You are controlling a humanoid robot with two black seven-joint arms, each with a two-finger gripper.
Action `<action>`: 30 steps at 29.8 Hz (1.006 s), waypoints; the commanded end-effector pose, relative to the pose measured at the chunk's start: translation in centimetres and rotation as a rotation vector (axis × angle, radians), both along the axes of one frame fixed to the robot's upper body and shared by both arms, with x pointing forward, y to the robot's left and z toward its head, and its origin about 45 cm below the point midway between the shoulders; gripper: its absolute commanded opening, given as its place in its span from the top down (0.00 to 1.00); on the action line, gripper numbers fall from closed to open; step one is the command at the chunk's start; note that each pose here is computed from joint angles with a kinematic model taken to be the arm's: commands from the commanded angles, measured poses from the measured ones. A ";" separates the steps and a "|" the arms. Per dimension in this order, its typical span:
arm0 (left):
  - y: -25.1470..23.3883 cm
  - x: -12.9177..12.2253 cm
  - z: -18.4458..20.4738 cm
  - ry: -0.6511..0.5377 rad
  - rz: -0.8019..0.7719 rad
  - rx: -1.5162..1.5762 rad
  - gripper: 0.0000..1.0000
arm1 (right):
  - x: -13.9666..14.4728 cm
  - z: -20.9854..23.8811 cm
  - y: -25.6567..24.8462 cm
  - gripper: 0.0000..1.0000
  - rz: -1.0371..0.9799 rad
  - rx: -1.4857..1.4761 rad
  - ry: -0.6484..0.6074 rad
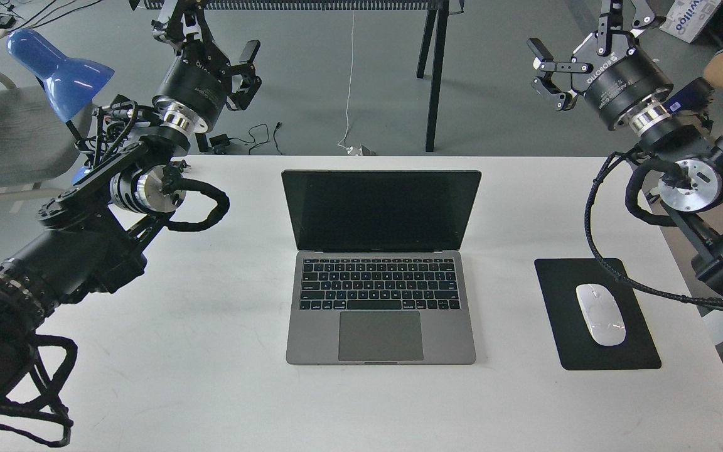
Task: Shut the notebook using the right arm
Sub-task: 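Raise the right arm and swing the right gripper over the laptop screen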
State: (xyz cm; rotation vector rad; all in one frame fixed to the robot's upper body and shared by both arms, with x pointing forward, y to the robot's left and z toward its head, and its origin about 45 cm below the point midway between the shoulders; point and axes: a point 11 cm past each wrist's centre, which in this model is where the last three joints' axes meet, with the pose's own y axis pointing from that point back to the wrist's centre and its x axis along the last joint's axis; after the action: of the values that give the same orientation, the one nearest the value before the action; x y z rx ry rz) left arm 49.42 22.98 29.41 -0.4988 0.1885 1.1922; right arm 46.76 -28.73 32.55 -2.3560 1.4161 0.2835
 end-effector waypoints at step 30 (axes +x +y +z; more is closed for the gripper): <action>0.1 0.1 -0.1 0.006 0.018 0.012 0.00 | 4.4 -2.5 14.3 0.00 0.251 -0.907 0.017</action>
State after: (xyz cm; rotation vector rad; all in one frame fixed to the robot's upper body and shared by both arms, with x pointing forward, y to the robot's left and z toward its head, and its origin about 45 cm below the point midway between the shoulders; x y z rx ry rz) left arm 49.47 23.03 29.29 -0.4873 0.1823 1.2114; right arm 51.20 -16.03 30.93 -3.1631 1.4701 -0.2789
